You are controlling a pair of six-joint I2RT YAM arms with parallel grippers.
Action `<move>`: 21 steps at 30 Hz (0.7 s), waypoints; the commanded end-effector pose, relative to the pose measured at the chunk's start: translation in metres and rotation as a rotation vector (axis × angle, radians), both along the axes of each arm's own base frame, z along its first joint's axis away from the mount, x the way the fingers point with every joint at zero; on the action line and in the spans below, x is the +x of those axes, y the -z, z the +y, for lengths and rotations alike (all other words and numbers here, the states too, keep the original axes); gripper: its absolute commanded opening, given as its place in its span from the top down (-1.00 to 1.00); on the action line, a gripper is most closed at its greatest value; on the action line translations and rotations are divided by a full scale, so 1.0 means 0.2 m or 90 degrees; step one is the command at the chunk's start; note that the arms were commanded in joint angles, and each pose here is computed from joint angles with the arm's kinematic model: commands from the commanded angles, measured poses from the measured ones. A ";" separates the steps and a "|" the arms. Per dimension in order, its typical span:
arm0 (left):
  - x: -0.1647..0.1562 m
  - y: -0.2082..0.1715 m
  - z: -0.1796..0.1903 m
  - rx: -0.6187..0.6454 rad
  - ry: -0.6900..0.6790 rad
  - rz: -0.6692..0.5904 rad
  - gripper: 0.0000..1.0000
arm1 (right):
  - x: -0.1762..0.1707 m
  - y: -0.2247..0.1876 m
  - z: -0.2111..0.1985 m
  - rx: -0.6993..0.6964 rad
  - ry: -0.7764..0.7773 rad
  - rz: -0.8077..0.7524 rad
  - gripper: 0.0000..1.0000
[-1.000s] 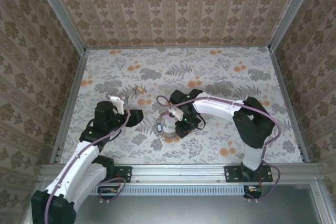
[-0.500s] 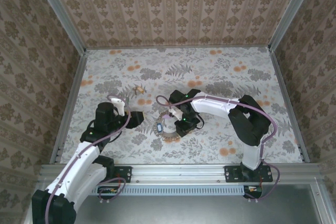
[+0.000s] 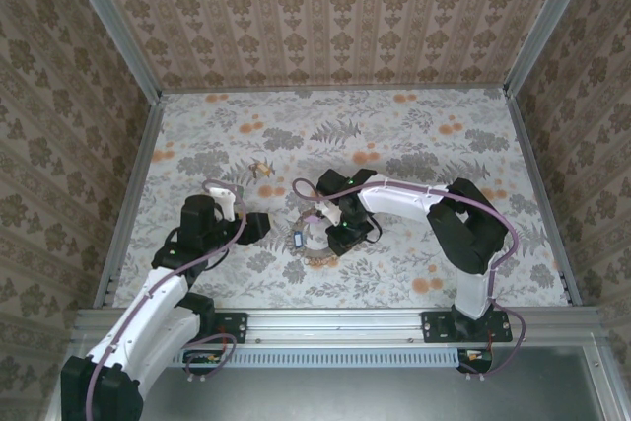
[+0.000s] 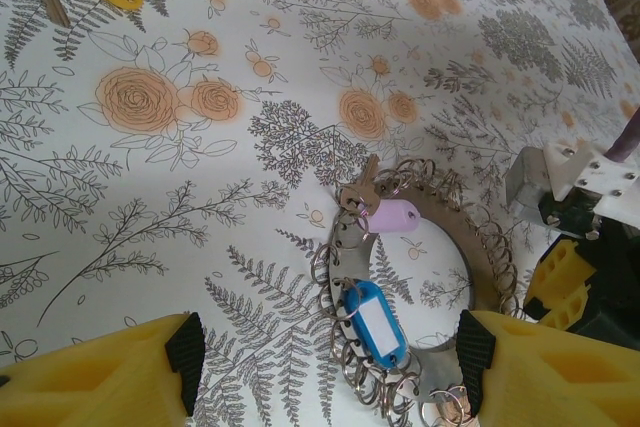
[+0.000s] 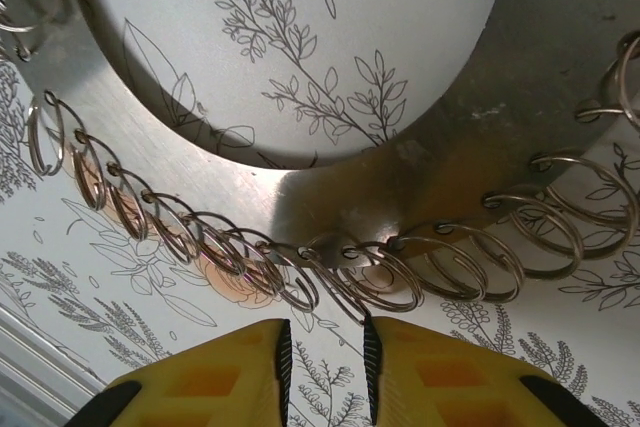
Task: Put the keys on the keyring
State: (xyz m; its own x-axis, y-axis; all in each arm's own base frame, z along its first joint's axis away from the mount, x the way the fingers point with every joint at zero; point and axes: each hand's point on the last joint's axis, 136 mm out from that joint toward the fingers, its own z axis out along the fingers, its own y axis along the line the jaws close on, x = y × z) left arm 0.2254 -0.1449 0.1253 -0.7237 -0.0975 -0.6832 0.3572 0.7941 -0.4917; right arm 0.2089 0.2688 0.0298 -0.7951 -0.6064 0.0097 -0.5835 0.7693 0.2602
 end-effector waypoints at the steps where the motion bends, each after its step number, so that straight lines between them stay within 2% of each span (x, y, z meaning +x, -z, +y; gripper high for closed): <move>1: -0.01 0.01 0.00 -0.008 -0.002 0.006 -0.40 | -0.01 0.04 -0.02 -0.006 0.011 0.008 0.43; 10: -0.02 0.02 0.01 -0.008 -0.003 0.008 -0.40 | 0.00 0.06 -0.03 -0.003 0.013 -0.012 0.37; 21: -0.02 0.02 0.00 -0.012 -0.005 0.012 -0.40 | 0.07 -0.05 0.00 0.068 0.019 -0.087 0.49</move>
